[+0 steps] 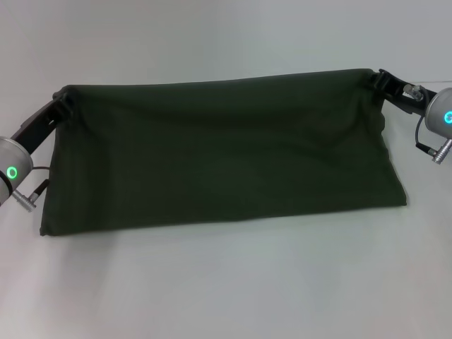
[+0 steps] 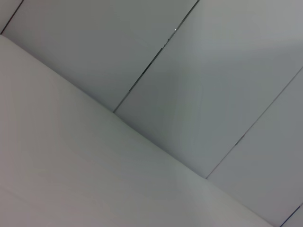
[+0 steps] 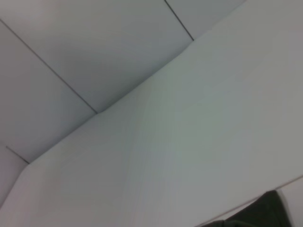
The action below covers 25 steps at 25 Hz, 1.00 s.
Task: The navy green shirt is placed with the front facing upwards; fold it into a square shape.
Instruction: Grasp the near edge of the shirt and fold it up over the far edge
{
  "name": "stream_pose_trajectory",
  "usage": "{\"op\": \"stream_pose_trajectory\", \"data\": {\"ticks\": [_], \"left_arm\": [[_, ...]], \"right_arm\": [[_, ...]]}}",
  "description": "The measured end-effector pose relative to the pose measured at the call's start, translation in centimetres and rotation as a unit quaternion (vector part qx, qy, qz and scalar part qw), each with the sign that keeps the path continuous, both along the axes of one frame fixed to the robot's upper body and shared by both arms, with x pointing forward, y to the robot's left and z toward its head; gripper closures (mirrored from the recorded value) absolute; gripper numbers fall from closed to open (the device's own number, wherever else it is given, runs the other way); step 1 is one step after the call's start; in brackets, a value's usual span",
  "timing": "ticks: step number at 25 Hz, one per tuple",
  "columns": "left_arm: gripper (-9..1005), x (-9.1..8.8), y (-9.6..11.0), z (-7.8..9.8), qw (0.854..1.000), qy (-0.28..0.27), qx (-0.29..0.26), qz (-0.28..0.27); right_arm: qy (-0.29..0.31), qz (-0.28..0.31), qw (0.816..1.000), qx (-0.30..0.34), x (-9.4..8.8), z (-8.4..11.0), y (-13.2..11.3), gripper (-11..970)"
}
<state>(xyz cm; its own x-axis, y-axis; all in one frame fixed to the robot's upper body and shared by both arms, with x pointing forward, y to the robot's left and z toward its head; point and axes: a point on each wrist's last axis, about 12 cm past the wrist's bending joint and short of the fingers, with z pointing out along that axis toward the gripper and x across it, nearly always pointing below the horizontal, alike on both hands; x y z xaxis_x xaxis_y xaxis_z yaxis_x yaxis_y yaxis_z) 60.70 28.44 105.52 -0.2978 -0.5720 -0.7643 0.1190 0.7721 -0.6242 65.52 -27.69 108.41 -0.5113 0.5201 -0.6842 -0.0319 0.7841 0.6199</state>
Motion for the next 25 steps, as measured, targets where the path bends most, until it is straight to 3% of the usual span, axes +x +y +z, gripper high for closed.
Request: {"op": "stream_pose_trajectory", "data": {"ticks": [10,23,25], "left_arm": [[935,-0.03,-0.13,-0.09,1.000,-0.004,0.006,0.001],[925,-0.15,0.13,-0.31,0.999,-0.017,-0.014,0.044],[847,-0.15,0.14,-0.31,0.999,-0.018,-0.012,0.044]], "right_arm": [[0.001,-0.005,1.000,-0.001,0.14,-0.01,0.17,797],[-0.026,-0.013,1.000,-0.005,0.49,0.27,0.42,789],[-0.027,-0.014,1.000,-0.003,0.47,0.25,0.46,699]]}}
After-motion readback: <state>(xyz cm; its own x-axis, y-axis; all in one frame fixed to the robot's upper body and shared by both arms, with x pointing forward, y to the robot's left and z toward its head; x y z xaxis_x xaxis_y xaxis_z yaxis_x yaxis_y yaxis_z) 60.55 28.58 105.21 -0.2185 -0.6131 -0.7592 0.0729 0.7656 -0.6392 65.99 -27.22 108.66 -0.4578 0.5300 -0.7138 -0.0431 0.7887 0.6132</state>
